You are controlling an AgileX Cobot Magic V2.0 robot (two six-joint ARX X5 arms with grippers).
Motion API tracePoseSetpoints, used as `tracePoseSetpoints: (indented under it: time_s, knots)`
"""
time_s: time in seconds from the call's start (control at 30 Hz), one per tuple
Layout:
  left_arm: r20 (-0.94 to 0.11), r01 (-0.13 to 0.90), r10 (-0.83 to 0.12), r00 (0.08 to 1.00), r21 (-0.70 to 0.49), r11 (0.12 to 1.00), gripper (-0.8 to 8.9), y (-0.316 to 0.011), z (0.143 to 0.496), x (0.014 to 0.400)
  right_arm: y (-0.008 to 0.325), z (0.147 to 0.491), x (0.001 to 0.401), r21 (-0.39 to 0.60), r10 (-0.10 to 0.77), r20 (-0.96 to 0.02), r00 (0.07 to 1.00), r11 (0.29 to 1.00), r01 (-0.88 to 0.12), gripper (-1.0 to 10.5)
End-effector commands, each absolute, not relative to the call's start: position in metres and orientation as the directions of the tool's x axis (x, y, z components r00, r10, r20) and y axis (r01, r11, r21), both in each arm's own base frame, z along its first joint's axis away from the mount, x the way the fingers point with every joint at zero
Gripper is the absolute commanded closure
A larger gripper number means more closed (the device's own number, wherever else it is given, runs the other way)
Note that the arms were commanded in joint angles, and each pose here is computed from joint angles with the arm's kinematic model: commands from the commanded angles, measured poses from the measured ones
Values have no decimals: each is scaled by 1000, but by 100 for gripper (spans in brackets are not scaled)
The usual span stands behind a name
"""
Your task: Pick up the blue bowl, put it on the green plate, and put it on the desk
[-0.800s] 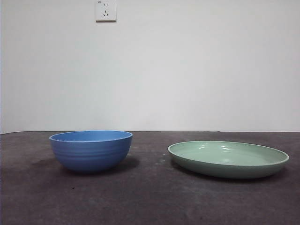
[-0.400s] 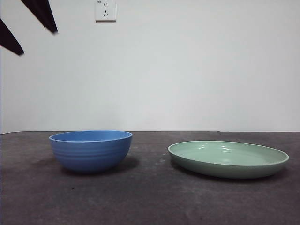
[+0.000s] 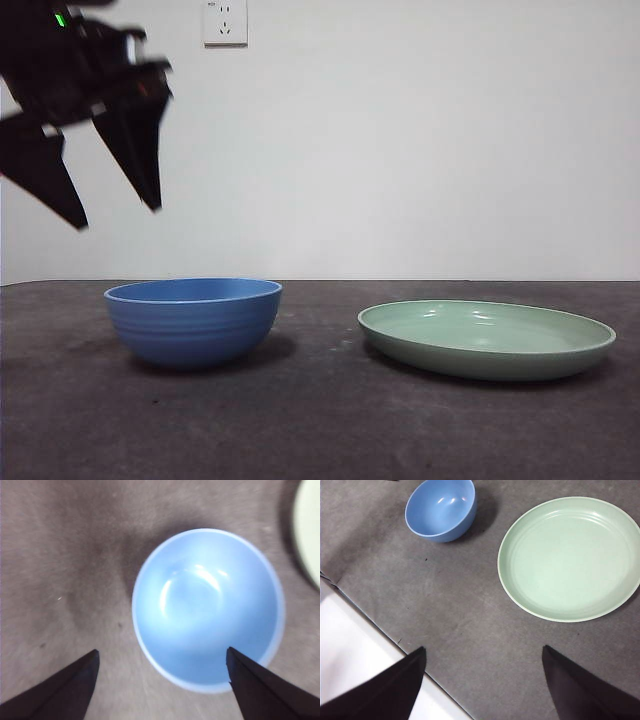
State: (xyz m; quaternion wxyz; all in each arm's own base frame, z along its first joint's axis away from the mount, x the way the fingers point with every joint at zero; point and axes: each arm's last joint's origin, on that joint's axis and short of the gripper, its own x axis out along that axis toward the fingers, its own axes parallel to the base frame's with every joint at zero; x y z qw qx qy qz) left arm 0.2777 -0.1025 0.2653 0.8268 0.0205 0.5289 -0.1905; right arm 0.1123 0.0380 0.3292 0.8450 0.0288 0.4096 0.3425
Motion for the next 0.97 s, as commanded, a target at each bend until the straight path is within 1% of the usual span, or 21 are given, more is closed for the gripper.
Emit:
tracePoseSetpoints:
  time_s: [0.03, 0.17, 0.33, 0.47, 0.57, 0.63, 0.7, 0.8, 0.83, 0.97]
  knots:
    - [-887, 343, -287, 361, -160, 926, 409, -109, 256, 291, 39, 335, 113, 326, 610, -658, 442, 759, -563, 575]
    - [-907, 334, -270, 324, -158, 929, 409, -113, 236, 304, 39, 335, 113, 326, 610, -658, 442, 759, -563, 575]
    - [-923, 316, -223, 313, -120, 941, 418, -115, 217, 314, 39, 335, 113, 321, 604, -660, 446, 764, -560, 575]
    - [-932, 309, -212, 296, -116, 944, 514, -116, 209, 317, 39, 335, 113, 321, 604, -660, 446, 764, -560, 576]
    - [-934, 305, -209, 289, -117, 945, 548, -117, 206, 318, 39, 336, 113, 319, 605, -658, 449, 763, -561, 575]
    - [-934, 302, -209, 289, -119, 946, 588, -117, 206, 318, 39, 336, 114, 319, 605, -657, 449, 763, -562, 575]
    - [-935, 302, -209, 288, -119, 946, 679, -117, 206, 318, 39, 336, 114, 318, 605, -656, 450, 763, -562, 576]
    - [-934, 302, -209, 288, -118, 946, 781, -117, 206, 318, 39, 336, 114, 318, 605, -656, 451, 763, -562, 576]
    - [-934, 302, -209, 289, -119, 946, 796, -117, 206, 318, 39, 336, 114, 318, 605, -656, 450, 763, -562, 576]
    - [-934, 302, -209, 289, -119, 946, 796, -117, 206, 318, 39, 336, 114, 318, 605, -656, 450, 763, -562, 576]
